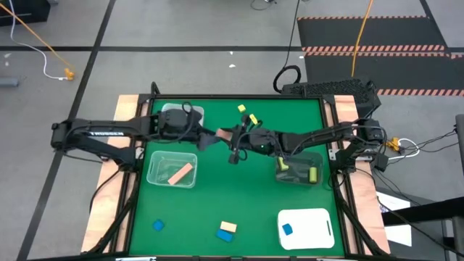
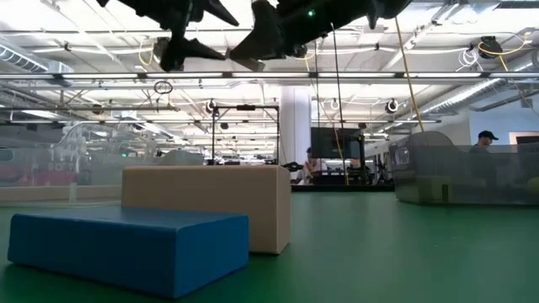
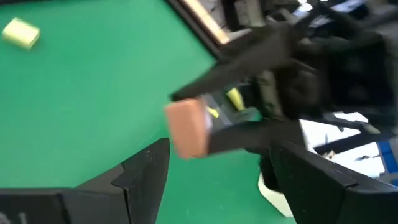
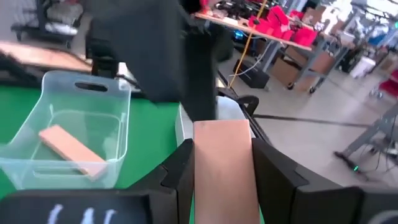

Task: Sort & place blocks by color
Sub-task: Put the top brown block into the transparent bin, then put the brown block into the transparent bin

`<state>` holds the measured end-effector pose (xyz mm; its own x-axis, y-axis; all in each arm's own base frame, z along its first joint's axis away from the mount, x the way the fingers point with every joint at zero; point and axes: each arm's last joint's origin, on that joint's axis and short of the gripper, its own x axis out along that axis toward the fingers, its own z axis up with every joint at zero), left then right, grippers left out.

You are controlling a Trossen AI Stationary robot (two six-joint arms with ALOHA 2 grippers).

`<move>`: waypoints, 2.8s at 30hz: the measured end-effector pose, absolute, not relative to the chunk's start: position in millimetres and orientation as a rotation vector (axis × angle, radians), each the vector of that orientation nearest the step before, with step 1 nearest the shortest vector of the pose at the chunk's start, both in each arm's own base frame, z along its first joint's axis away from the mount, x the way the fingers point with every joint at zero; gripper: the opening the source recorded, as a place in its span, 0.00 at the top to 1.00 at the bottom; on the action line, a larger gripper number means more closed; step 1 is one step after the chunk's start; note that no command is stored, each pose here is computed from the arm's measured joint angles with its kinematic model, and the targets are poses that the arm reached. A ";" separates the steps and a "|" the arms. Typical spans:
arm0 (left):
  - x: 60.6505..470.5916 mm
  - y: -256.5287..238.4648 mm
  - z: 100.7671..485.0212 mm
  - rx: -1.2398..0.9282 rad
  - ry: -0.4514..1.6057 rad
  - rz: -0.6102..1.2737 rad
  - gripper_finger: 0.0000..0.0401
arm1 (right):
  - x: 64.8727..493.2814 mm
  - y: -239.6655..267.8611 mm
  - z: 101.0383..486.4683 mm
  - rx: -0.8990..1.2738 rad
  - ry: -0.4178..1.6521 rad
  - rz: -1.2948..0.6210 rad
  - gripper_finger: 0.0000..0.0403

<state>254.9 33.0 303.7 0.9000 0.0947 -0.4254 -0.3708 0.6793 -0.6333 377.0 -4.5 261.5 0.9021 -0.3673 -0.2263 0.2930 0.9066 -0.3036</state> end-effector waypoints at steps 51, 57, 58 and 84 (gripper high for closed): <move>266.6 38.8 280.7 -0.891 0.540 0.215 0.85 | 313.1 13.3 292.3 0.020 0.533 -0.339 0.52; 235.7 23.3 269.5 -0.945 0.880 0.158 0.85 | 297.7 21.0 286.2 0.190 0.640 -0.393 0.55; 228.9 19.9 270.7 -0.947 0.917 0.160 0.85 | 296.3 23.2 284.6 0.211 0.654 -0.399 0.55; 161.9 -24.0 271.0 -0.909 1.186 0.600 0.70 | 286.7 49.7 212.4 0.480 0.401 -0.185 0.56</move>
